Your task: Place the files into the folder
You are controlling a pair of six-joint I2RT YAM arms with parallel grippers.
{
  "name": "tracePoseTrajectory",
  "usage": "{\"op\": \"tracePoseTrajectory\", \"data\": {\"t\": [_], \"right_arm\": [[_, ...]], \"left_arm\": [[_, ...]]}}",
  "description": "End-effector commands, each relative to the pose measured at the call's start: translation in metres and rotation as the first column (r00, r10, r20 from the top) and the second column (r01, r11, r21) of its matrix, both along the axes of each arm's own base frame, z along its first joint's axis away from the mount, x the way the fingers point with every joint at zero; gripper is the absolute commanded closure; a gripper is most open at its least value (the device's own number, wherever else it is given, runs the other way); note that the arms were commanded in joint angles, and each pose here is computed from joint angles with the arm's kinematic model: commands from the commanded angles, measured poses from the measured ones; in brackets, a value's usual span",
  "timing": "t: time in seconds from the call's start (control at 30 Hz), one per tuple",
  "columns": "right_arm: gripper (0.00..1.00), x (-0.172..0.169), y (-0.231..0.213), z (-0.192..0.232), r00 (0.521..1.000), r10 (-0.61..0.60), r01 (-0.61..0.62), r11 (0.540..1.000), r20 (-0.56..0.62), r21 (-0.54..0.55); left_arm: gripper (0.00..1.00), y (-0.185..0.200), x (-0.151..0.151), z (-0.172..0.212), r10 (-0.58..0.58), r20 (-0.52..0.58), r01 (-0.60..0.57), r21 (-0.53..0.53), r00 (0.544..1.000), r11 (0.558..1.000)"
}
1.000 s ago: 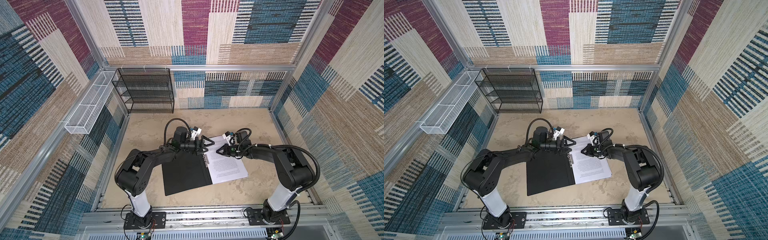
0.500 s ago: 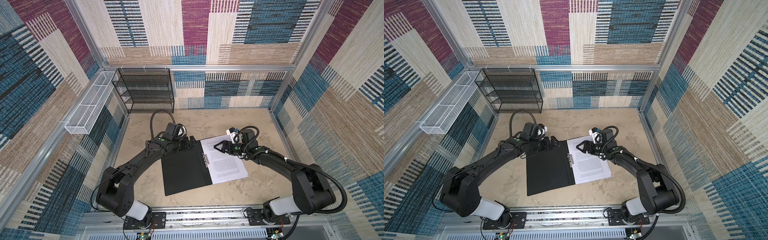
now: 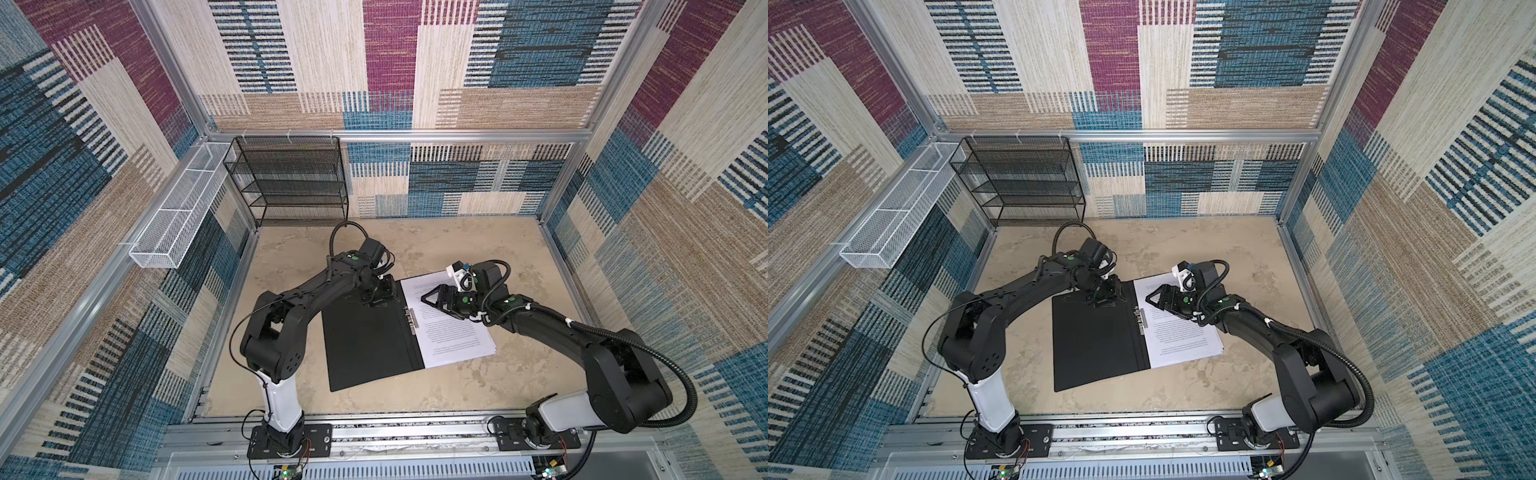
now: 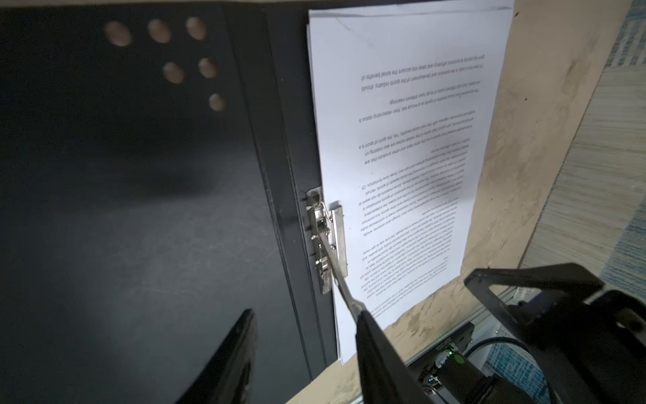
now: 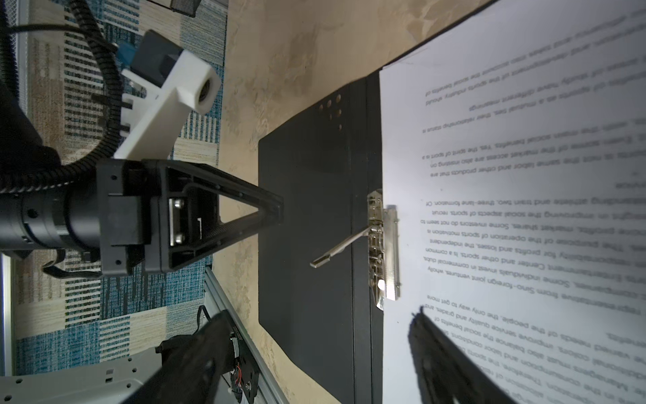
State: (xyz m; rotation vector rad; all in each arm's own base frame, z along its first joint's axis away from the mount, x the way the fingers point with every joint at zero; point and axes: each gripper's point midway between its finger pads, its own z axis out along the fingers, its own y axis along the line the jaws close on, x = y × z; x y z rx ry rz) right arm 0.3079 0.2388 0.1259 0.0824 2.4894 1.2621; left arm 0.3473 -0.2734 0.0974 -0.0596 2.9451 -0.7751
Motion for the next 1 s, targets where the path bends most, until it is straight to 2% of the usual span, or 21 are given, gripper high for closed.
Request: {"op": "tracePoseTrajectory", "data": {"t": [0.0,0.1,0.17,0.23,0.3,0.33,0.47,0.57,0.97], "right_arm": [[0.45,-0.006,0.002,-0.014,0.992,-0.036,0.039,0.999,-0.120,0.024],[0.54,-0.011,0.007,-0.024,0.976,-0.034,0.046,0.998,-0.215,0.049],[0.57,-0.012,0.010,-0.025,0.967,-0.031,0.049,0.997,-0.253,0.064],[0.56,-0.012,0.014,-0.019,0.964,-0.023,0.047,0.995,-0.265,0.083],[0.46,-0.010,0.017,-0.013,0.962,-0.020,0.047,0.994,-0.273,0.094],[0.45,-0.010,0.018,-0.012,0.959,-0.017,0.047,0.994,-0.283,0.098],[0.46,-0.009,0.031,-0.007,0.945,0.044,0.012,0.985,-0.325,0.170],[0.46,-0.011,0.037,-0.010,0.924,0.082,-0.008,0.981,-0.373,0.195],[0.55,-0.007,0.043,-0.016,0.889,0.080,0.026,0.974,-0.450,0.223]], "left_arm": [[0.58,-0.013,-0.004,-0.004,-0.029,-0.073,0.030,0.013,0.997,0.999],[0.62,-0.022,0.000,-0.018,-0.018,-0.125,0.023,0.039,0.992,0.999],[0.67,-0.023,0.001,-0.027,0.005,-0.147,0.003,0.056,0.989,0.998],[0.67,-0.021,0.003,-0.032,0.018,-0.145,-0.006,0.079,0.989,0.997],[0.67,-0.020,0.004,-0.038,0.018,-0.147,-0.004,0.096,0.989,0.995],[0.68,-0.021,0.005,-0.041,0.015,-0.155,0.001,0.101,0.988,0.995],[0.70,-0.032,0.007,-0.053,-0.002,-0.201,0.017,0.075,0.980,0.997],[0.71,-0.028,0.010,-0.056,0.012,-0.188,0.008,0.105,0.982,0.994],[0.77,-0.024,0.018,-0.068,0.019,-0.199,0.005,0.119,0.980,0.993]]}}
